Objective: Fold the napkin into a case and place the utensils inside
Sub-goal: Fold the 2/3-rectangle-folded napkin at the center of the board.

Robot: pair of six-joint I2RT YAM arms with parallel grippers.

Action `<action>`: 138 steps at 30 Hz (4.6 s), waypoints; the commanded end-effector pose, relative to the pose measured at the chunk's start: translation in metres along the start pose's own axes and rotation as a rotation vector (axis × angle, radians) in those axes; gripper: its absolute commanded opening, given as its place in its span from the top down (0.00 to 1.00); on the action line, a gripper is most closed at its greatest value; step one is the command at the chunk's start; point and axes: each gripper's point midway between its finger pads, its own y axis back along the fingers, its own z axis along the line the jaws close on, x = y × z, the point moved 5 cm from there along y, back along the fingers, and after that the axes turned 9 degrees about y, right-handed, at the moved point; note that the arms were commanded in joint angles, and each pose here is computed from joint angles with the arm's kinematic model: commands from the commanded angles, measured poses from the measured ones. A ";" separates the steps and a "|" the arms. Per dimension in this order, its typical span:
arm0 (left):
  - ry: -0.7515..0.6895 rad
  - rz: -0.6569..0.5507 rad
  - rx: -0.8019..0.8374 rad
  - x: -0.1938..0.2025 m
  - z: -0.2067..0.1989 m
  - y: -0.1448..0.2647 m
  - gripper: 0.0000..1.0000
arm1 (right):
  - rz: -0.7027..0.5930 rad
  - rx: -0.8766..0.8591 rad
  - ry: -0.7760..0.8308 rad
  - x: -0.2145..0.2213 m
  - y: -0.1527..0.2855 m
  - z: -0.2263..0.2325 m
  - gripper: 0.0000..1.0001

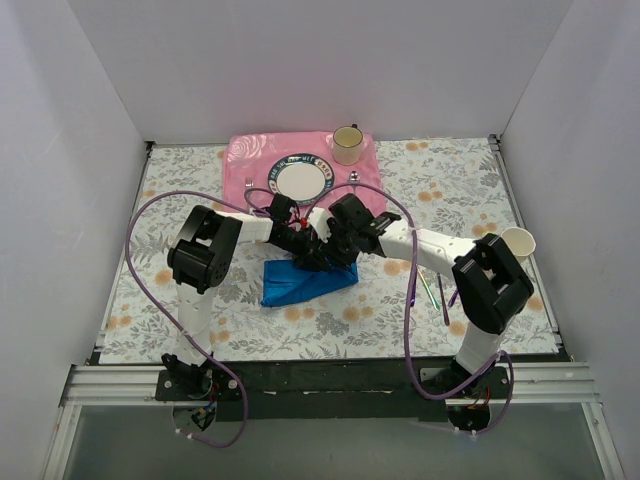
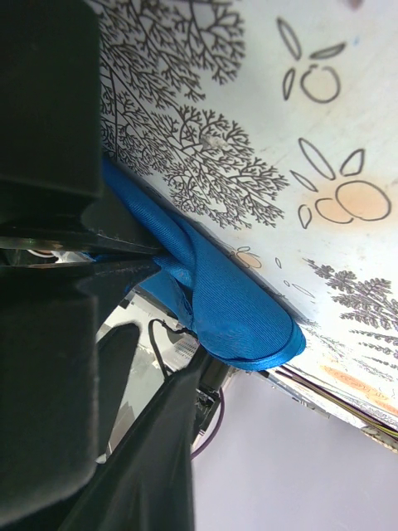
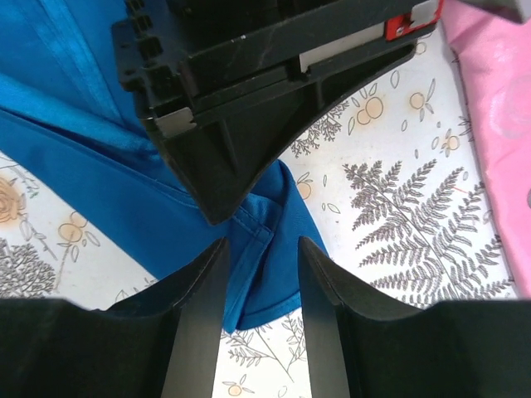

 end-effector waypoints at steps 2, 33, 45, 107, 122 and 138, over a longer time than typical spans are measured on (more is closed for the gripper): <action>0.018 -0.026 -0.048 -0.004 0.015 0.000 1.00 | 0.027 0.008 0.027 0.002 -0.012 -0.004 0.54; -0.001 0.004 -0.018 0.026 0.000 0.039 0.64 | 0.073 0.019 0.031 0.034 -0.030 -0.005 0.99; -0.080 0.000 -0.002 0.029 -0.008 0.046 0.87 | 0.053 0.003 0.011 0.031 -0.029 -0.006 0.99; -0.119 0.021 -0.123 -0.013 0.047 0.029 1.00 | -0.162 0.061 -0.079 -0.043 0.030 -0.037 0.64; -0.098 0.024 -0.126 -0.012 0.049 0.027 1.00 | -0.045 0.084 0.002 -0.006 0.013 -0.021 0.48; -0.096 0.023 -0.127 -0.012 0.049 0.028 1.00 | 0.069 0.164 0.061 0.024 -0.029 -0.014 0.45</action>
